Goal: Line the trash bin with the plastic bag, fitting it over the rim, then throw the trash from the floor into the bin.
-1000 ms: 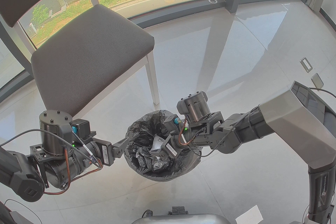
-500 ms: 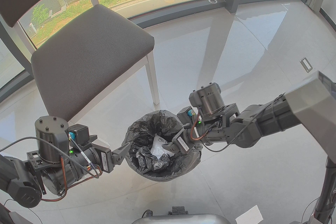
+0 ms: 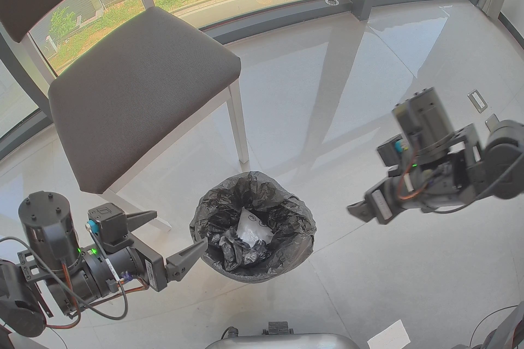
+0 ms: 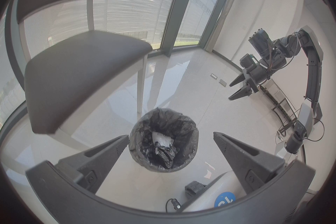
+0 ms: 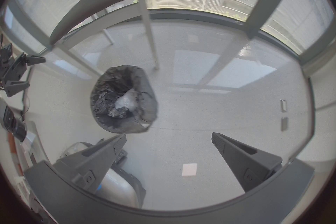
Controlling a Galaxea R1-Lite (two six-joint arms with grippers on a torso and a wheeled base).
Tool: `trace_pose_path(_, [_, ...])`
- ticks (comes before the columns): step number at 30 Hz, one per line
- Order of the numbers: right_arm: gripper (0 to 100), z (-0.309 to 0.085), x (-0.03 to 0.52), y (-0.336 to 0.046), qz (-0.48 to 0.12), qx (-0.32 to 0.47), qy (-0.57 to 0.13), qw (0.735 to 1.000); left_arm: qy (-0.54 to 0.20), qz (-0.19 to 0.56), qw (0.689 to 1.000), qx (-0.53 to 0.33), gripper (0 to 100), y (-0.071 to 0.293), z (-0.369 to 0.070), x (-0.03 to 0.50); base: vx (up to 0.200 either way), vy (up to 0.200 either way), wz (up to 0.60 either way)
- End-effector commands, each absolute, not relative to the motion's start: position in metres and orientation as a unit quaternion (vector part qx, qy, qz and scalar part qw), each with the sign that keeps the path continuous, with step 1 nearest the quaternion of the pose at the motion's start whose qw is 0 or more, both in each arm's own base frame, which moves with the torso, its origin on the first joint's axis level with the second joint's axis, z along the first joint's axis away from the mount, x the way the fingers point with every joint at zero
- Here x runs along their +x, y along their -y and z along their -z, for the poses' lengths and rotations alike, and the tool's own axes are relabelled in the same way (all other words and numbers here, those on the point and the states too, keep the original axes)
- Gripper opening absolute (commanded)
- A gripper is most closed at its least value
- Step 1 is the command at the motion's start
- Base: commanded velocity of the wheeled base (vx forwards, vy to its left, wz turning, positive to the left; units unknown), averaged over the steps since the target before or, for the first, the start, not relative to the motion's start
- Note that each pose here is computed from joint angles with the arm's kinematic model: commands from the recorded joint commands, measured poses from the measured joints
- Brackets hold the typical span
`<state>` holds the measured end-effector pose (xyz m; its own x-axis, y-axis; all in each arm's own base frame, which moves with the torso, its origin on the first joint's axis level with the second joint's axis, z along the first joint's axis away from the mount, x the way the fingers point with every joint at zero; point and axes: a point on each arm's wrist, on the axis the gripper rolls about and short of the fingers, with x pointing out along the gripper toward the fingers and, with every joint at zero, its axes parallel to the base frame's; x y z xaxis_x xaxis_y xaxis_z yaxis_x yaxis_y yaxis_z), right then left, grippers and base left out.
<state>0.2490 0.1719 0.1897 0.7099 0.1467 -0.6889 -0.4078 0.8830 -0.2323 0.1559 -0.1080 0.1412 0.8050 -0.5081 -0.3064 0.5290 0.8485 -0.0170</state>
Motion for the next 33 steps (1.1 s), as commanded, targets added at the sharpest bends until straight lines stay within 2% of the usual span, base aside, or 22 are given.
trace_pose_path(1, [100,-0.254,0.18,-0.093,-0.024,-0.152,-0.295,0.943,-0.041,0.287,0.956,0.041,100,0.095,-0.191,0.135,0.0,0.0,0.0])
trace_pose_path(8, [100,-0.29,0.095,-0.034,0.076,-0.144,-0.239,0.957,-0.004,0.271,0.962,0.041,100,0.059,-0.239,0.086,0.0,0.0,0.0])
trace_pose_path(15, [100,-0.306,0.017,0.008,0.123,-0.146,-0.188,0.963,0.004,0.185,0.982,0.038,100,0.013,-0.263,0.028,0.0,0.0,0.0])
trace_pose_path(19, [100,-0.324,-0.033,0.03,0.147,-0.144,-0.13,0.97,0.003,0.123,0.991,0.049,100,-0.022,-0.266,-0.017,0.0,0.0,0.0])
trace_pose_path(26, [100,-0.32,-0.11,0.061,0.15,-0.123,-0.08,0.978,-0.004,0.0,0.998,0.059,100,-0.046,-0.267,-0.086,0.0,0.0,0.0])
trace_pose_path(33, [100,-0.294,-0.161,0.071,0.094,-0.067,0.0,0.993,-0.003,-0.074,0.996,0.052,100,-0.047,-0.274,-0.146,0.0,0.0,0.0])
